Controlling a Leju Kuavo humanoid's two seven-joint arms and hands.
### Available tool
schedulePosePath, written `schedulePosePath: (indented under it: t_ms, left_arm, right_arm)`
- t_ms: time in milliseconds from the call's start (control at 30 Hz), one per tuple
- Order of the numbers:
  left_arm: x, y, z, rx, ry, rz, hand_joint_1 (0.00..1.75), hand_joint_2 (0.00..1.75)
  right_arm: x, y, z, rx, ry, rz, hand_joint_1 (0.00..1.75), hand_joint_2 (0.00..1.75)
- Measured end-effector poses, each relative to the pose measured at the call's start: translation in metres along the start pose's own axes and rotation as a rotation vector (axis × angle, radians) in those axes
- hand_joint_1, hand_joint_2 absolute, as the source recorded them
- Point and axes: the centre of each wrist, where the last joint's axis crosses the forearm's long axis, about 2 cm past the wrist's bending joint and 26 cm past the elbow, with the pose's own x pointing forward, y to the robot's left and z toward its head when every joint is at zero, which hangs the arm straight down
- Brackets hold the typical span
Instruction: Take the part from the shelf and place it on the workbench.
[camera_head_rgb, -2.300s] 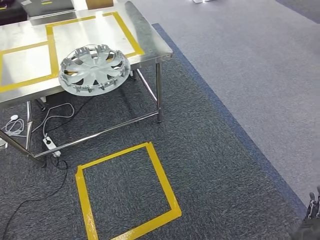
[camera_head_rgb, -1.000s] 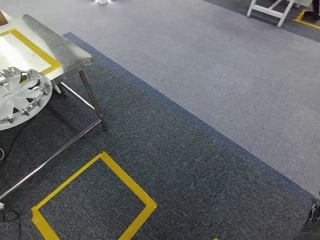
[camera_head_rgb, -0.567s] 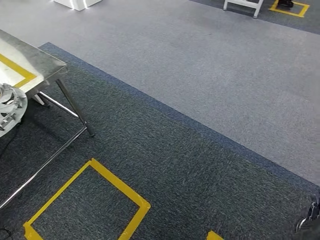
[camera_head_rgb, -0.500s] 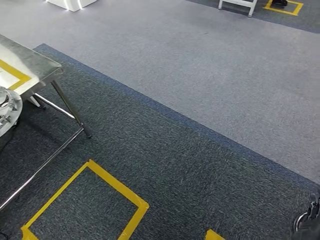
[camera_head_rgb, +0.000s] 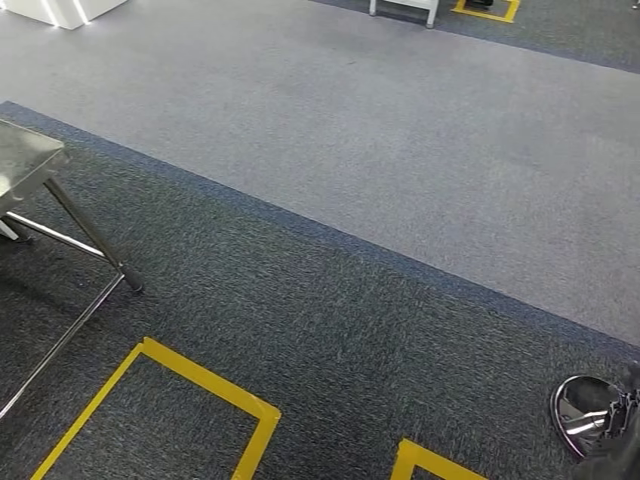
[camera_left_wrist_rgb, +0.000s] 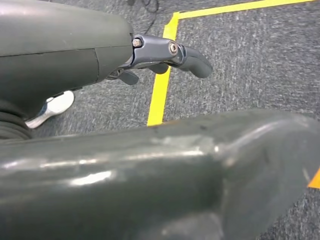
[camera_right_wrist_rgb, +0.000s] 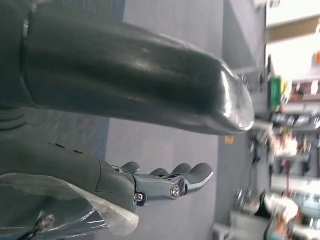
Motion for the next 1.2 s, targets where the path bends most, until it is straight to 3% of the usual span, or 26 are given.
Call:
schedulePosePath:
  t_ms: [967, 1200]
  left_arm:
    - [-0.0018, -0.0004, 0.001, -0.002, 0.012, 0.001, 0.0, 0.0]
    - [0.0001, -0.0004, 0.0003, 0.0, -0.005, 0.007, 0.0, 0.0]
  right_arm:
    - [-0.0026, 0.0056, 0.0032, -0.012, 0.027, -0.004, 0.0, 0.0]
    - [-0.0036, 0.0042, 0.004, -0.034, 0.013, 0.065, 0.0, 0.0]
